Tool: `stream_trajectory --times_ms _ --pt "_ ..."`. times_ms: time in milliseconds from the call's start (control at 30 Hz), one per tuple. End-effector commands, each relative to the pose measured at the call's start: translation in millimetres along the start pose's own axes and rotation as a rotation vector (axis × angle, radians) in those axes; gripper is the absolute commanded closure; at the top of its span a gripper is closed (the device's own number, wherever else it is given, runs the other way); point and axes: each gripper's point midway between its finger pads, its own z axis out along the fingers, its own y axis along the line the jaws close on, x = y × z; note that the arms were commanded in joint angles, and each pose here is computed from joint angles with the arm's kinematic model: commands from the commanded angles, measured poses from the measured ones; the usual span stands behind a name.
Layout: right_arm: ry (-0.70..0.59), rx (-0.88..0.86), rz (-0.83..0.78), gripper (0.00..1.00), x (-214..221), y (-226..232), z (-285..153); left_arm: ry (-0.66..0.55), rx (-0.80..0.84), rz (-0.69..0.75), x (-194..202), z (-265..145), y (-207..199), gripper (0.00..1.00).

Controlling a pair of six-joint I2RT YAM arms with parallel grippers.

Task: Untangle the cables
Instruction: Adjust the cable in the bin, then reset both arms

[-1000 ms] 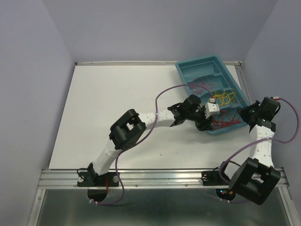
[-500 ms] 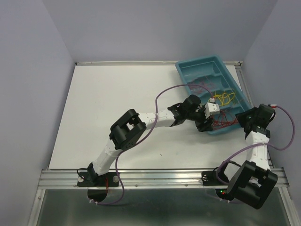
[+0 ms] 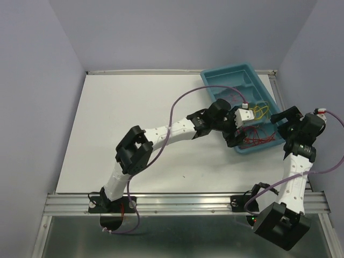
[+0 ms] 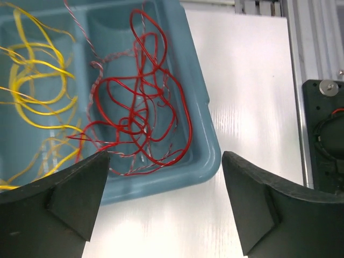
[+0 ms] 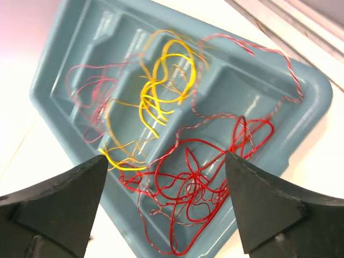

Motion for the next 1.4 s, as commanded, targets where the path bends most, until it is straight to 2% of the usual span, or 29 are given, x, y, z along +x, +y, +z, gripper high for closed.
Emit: stream_trajectory --times_ms 0,67,100,133,167,200,233,267,300,333,367,400,433,467,500,533,567,667,733,833,867,900,1033,1133,1267,1367 --pt "-0.063 -0.155 -0.130 0.00 -26 40 -24 -0.218 -0.114 0.132 -130 -81 2 0.01" --pt "-0.095 -0.227 -0.194 0.00 -26 52 -36 -0.258 -0.198 0.145 -154 -114 9 0.01" --pt "-0.144 -0.277 -0.226 0.00 -32 61 -43 -0.241 -0.229 0.135 -145 -122 15 0.01" --pt "-0.200 -0.335 -0.256 0.00 -35 71 -59 -0.271 -0.278 0.136 -156 -152 20 0.01" --pt "-0.178 -0.396 -0.261 0.00 -18 72 -60 -0.271 -0.350 0.120 -152 -169 32 0.01" --pt "-0.236 -0.473 -0.286 0.00 -23 85 -70 -0.249 -0.393 0.088 -129 -177 41 0.01" --pt "-0.251 -0.511 -0.289 0.00 -19 88 -75 -0.303 -0.454 0.100 -142 -214 40 0.01" --pt "-0.296 -0.581 -0.292 0.00 -13 94 -86 -0.311 -0.565 0.077 -133 -246 63 0.01" --pt "-0.299 -0.622 -0.295 0.00 -6 96 -89 -0.291 -0.609 0.053 -104 -257 70 0.01" --pt "-0.283 -0.682 -0.297 0.00 4 101 -96 -0.362 -0.671 0.072 -115 -303 65 0.01" --pt "-0.299 -0.725 -0.299 0.00 12 100 -97 -0.325 -0.750 0.037 -80 -326 82 0.01" --pt "-0.297 -0.768 -0.288 0.00 16 104 -100 -0.335 -0.805 0.033 -70 -349 85 0.01" --pt "-0.271 -0.812 -0.243 0.00 20 108 -104 -0.405 -0.865 0.074 -80 -385 72 0.01" --pt "-0.238 -0.869 -0.242 0.00 27 114 -109 -0.398 -0.917 0.095 -69 -401 71 0.01" --pt "-0.260 -0.913 -0.256 0.00 22 121 -114 -0.348 -0.964 0.086 -37 -409 75 0.01" --pt "-0.257 -0.914 -0.255 0.00 19 124 -116 -0.372 -1.003 0.114 -36 -427 63 0.01" --pt "-0.246 -0.872 -0.260 0.00 18 121 -109 -0.326 -1.038 0.108 -11 -430 65 0.01" --pt "-0.283 -0.882 -0.302 0.00 9 132 -123 -0.345 -1.109 0.111 8 -451 57 0.01" --pt "-0.297 -0.894 -0.321 0.00 7 135 -130 -0.339 -1.140 0.091 35 -454 61 0.01" --pt "-0.245 -0.807 -0.388 0.00 9 126 -112 -0.331 -1.155 0.053 67 -449 73 0.01" --pt "-0.204 -0.797 -0.358 0.00 15 125 -99 -0.322 -1.175 0.036 74 -455 79 0.01" --pt "-0.166 -0.877 -0.383 0.00 32 135 -103 -0.328 -1.167 0.030 72 -457 80 0.01" --pt "-0.173 -0.909 -0.414 0.00 45 141 -113 -0.379 -1.168 0.005 74 -466 78 0.01" --pt "-0.160 -0.988 -0.429 0.00 53 147 -129 -0.367 -1.187 -0.007 85 -466 81 0.01" --pt "-0.196 -0.991 -0.446 0.00 53 145 -142 -0.340 -1.219 -0.030 95 -468 87 0.01" --pt "-0.189 -0.930 -0.437 0.00 54 137 -134 -0.342 -1.199 -0.024 94 -464 87 0.01"
